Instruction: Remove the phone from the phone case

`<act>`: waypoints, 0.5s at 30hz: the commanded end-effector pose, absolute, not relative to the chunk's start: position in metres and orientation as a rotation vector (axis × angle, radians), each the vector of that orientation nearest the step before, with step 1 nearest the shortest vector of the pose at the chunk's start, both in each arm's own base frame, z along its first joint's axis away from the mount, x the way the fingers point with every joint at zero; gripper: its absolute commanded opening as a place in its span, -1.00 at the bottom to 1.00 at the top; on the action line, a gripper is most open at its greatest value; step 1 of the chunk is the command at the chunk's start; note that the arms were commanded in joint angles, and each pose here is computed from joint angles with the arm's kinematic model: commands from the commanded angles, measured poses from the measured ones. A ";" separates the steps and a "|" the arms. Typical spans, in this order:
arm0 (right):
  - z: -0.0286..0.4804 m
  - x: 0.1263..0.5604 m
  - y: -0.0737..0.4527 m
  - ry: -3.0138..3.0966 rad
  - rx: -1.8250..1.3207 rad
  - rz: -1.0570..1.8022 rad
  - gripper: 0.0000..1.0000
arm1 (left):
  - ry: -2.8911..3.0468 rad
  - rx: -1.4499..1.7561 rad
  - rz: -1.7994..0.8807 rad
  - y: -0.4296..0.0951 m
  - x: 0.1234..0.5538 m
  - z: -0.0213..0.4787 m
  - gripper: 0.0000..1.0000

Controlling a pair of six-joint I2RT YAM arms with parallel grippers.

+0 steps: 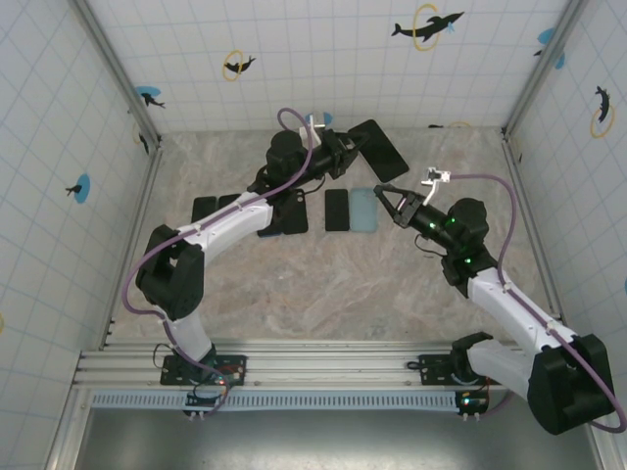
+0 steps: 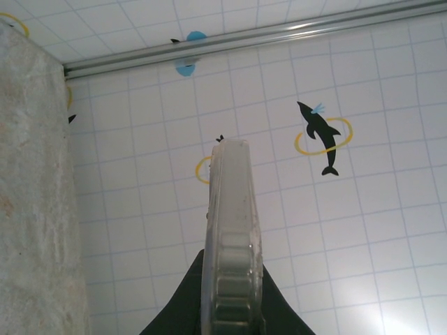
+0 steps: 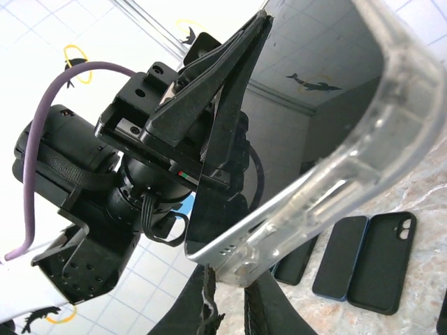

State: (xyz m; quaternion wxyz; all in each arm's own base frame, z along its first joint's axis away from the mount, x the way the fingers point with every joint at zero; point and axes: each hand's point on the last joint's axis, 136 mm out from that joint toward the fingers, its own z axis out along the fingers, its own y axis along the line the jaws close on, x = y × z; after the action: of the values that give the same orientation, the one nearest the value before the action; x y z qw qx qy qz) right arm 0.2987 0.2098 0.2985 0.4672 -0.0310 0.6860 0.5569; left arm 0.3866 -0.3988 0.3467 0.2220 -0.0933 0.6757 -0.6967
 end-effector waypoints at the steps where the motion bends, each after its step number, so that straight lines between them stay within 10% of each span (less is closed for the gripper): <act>1: 0.251 0.315 0.199 1.852 -0.014 1.222 -0.84 | 1.677 -0.087 -2.113 -0.398 0.345 0.431 -1.00; 15: 0.240 0.322 0.186 1.908 0.058 1.199 -0.78 | 1.656 -0.009 -2.064 -0.392 0.342 0.439 -1.00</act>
State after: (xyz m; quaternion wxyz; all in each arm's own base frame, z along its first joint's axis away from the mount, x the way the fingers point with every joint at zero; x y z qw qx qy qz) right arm 0.2993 0.2082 0.2875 0.4563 -0.0484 0.7037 0.5425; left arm 0.3864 -0.3992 0.3421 0.2300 -0.0835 0.6836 -0.6876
